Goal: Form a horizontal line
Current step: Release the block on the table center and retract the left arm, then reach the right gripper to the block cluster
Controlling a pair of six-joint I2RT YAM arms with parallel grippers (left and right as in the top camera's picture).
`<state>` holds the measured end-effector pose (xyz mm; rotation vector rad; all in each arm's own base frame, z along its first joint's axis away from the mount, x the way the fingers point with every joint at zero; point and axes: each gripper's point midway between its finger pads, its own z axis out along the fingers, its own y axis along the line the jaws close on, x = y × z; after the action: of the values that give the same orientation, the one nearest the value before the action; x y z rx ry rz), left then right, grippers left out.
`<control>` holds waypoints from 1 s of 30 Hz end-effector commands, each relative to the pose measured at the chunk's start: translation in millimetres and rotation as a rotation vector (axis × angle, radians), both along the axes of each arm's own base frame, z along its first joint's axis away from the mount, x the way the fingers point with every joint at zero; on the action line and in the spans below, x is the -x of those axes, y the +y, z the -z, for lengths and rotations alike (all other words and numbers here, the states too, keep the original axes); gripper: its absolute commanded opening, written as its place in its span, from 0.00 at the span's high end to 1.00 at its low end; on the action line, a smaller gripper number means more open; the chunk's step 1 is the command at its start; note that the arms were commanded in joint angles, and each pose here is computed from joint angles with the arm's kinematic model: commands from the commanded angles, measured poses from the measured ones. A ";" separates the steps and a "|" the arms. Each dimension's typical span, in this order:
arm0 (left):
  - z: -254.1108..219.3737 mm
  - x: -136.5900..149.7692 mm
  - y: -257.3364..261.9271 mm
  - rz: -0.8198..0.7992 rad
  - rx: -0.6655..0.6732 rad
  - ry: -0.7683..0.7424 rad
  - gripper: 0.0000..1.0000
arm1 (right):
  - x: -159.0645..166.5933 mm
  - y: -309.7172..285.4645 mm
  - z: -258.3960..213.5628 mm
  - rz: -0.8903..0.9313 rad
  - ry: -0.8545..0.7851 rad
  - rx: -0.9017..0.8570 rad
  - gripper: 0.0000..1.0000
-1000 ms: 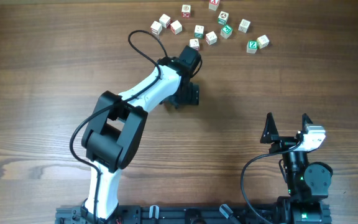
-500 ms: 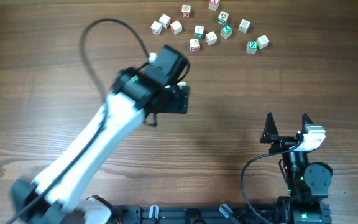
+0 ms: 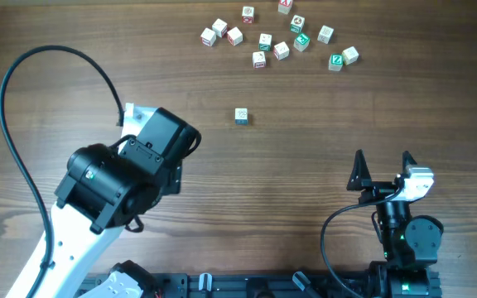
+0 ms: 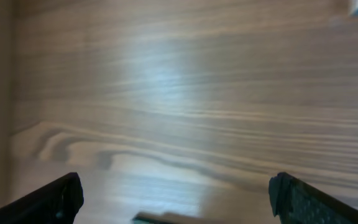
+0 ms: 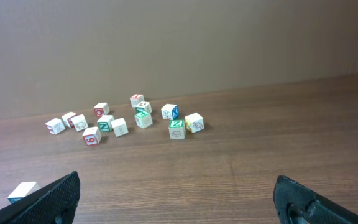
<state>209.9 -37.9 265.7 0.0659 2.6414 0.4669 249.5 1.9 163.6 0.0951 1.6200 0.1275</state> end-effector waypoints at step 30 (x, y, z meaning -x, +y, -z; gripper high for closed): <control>-32.5 37.5 36.6 -0.045 0.051 -0.159 0.00 | -0.2 -2.5 -4.7 0.014 -0.020 -0.017 0.00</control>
<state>172.5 -2.6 297.4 -0.0104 2.5073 0.4083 249.7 1.8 166.2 0.0946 1.6093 0.1269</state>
